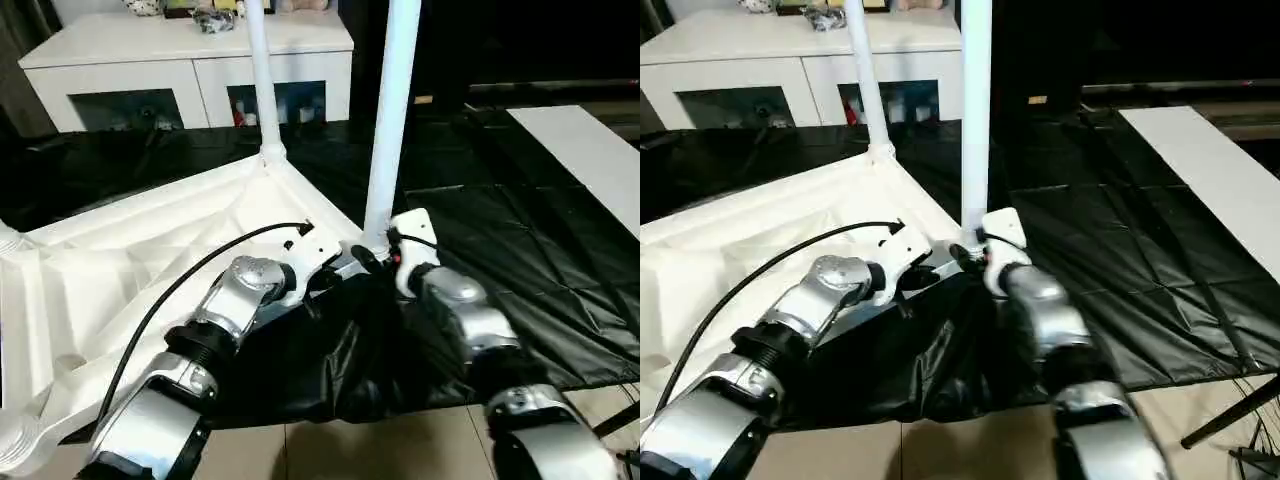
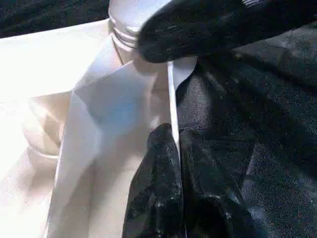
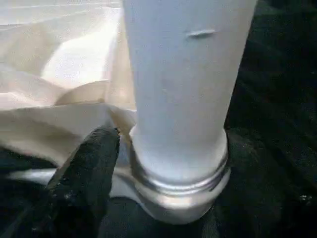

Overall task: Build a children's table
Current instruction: Rotate leg to tighten

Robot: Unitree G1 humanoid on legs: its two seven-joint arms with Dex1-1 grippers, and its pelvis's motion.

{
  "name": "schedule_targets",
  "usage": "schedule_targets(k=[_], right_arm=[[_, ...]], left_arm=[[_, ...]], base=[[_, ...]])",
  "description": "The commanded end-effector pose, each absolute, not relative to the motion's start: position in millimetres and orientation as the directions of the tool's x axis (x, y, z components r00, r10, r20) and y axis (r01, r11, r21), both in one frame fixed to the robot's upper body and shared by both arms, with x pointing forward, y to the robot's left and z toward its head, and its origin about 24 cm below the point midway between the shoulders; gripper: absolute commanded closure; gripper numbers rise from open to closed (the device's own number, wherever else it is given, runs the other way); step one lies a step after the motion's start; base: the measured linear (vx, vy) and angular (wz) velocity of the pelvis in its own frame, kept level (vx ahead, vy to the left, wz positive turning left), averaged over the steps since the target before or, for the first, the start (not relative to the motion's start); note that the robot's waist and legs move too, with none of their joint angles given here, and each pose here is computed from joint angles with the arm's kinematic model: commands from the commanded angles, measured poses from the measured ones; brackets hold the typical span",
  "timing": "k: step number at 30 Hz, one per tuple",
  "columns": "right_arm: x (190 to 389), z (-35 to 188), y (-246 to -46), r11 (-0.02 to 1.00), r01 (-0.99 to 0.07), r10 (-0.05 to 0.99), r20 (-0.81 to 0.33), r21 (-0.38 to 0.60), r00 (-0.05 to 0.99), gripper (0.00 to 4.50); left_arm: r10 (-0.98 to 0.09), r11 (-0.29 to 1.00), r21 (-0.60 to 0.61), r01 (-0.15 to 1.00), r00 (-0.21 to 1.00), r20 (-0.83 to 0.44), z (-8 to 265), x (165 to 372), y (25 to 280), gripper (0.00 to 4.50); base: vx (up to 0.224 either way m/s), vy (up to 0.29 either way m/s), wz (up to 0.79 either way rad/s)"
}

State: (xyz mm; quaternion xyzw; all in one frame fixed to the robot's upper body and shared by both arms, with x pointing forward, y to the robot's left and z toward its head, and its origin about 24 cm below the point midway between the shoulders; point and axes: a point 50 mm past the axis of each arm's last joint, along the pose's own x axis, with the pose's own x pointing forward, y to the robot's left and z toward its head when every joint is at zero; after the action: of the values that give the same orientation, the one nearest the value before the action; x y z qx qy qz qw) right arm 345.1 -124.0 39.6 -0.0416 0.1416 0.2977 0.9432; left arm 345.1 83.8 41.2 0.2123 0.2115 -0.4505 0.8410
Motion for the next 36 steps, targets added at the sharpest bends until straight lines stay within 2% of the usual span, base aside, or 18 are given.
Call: schedule_targets(k=[1, 3, 6, 7, 9, 13, 18, 25, 30, 31, 36], right_arm=[[336.2, 50, -118.8, 0.660, -0.750, 0.712, -0.281, -0.047, 0.644, 0.67], [330.2, 51, -126.7, 0.581, -0.810, 0.757, -0.311, -0.082, 0.575, 0.67], [317.6, 53, -147.3, 0.415, -0.899, 0.813, -0.385, -0.141, 0.436, 0.67], [315.5, 56, -151.8, 0.384, -0.913, 0.824, -0.396, -0.136, 0.406, 0.67], [313.4, 60, -156.9, 0.350, -0.928, 0.834, -0.407, -0.130, 0.372, 0.67], [309.4, 68, -157.6, 0.283, -0.953, 0.863, -0.404, -0.112, 0.304, 0.67], [309.0, 69, -155.6, 0.253, -0.960, 0.866, -0.415, -0.119, 0.279, 0.67], [303.8, 64, -153.5, 0.178, -0.982, 0.870, -0.456, -0.069, 0.189, 0.67], [305.5, 63, -152.1, 0.195, -0.980, 0.869, -0.456, -0.047, 0.195, 1.20], [305.9, 63, -151.6, 0.196, -0.980, 0.869, -0.455, -0.043, 0.194, 1.42], [306.9, 62, -150.5, 0.197, -0.980, 0.867, -0.459, -0.040, 0.193, 1.58]], left_arm=[[-0.633, 0.446, 0.139, 0.884, 0.422, -0.650, 18, 332, 96, 4.50], [-0.646, 0.415, 0.125, 0.901, 0.389, -0.657, 19, 330, 98, 4.50], [-0.686, 0.278, 0.106, 0.955, 0.275, -0.674, 20, 320, 104, 4.50], [-0.726, 0.191, 0.083, 0.978, 0.198, -0.659, 23, 314, 104, 4.50], [-0.754, 0.098, 0.046, 0.994, 0.104, -0.649, 26, 305, 107, 4.50], [-0.737, 0.013, 0.050, 0.999, 0.043, -0.675, 30, 298, 114, 4.50], [-0.740, -0.020, 0.036, 0.999, 0.010, -0.673, 32, 293, 117, 4.50], [-0.734, -0.019, 0.040, 0.999, 0.013, -0.679, 33, 291, 122, 4.50], [-0.732, -0.019, 0.042, 0.999, 0.015, -0.681, 34, 292, 123, 4.50], [-0.731, -0.019, 0.044, 0.999, 0.016, -0.682, 34, 292, 123, 4.50], [-0.725, -0.016, 0.046, 0.999, 0.020, -0.688, 35, 293, 125, 4.50]], base=[[0.000, 0.000, 0.00], [0.000, 0.000, 0.00], [0.000, 0.000, 0.00], [0.000, 0.000, 0.00], [0.000, 0.000, 0.00], [0.000, 0.000, 0.00], [0.000, 0.000, 0.00], [0.000, 0.000, 0.00], [0.000, 0.000, 0.00], [0.000, 0.000, 0.00], [0.000, 0.000, 0.00]])
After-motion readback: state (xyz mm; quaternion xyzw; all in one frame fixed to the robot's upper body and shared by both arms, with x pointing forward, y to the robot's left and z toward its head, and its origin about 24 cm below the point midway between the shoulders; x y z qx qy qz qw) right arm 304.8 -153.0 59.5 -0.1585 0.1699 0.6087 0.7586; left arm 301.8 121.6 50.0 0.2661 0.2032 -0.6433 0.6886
